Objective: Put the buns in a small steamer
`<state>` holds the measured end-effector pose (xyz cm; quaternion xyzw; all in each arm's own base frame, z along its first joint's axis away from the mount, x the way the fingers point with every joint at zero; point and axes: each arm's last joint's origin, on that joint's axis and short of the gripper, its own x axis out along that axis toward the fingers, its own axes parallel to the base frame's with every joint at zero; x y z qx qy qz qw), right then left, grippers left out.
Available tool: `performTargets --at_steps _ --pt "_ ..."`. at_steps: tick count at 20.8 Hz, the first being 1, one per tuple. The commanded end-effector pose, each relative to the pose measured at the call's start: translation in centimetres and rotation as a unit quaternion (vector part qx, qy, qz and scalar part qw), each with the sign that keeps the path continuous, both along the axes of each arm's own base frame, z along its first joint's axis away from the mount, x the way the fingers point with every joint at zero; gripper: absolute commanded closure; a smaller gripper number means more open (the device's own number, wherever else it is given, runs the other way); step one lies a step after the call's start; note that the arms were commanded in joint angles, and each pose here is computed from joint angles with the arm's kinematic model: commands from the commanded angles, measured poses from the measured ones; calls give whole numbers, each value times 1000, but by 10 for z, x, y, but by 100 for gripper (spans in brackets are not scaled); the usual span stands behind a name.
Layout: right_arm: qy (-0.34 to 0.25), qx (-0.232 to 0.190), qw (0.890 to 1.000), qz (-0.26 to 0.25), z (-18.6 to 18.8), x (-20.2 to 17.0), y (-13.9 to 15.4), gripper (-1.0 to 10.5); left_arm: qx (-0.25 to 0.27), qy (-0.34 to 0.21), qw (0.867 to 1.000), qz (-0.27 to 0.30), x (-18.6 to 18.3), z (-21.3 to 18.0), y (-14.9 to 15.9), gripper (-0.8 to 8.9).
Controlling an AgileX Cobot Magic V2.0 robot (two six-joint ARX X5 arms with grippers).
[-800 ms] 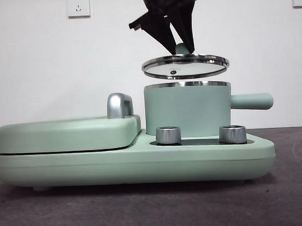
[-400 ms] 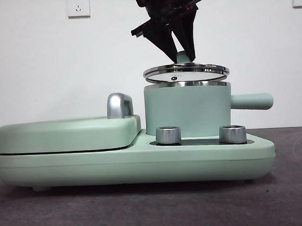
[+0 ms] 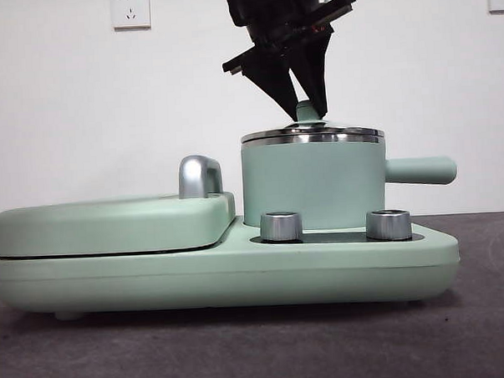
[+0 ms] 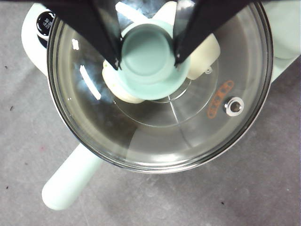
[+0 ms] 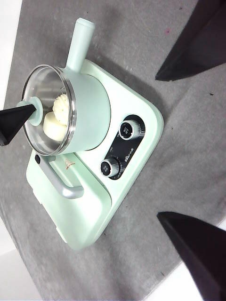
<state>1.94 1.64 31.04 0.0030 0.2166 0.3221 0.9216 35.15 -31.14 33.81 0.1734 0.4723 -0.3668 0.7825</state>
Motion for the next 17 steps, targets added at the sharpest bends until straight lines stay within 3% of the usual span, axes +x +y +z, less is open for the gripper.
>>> performTargets --at_steps 1,5,6,9,10,17 --pt "-6 7 1000 4 3 -1 0 505 -3 -12 1000 -17 1 -4 -8 799" --pt "-6 7 1000 4 3 -1 0 505 1 -6 1000 -17 -1 -4 -8 765" --pt "-6 7 1000 4 3 -1 0 505 2 -5 1000 -16 -1 -4 -8 697" --pt "-6 7 1000 4 3 -1 0 505 -8 5 1000 7 -1 -3 -8 373" --pt "-6 7 1000 4 3 -1 0 505 -10 7 1000 15 -1 -1 -5 321" --pt "-6 7 1000 4 3 -1 0 505 -39 2 998 51 -25 50 25 309"
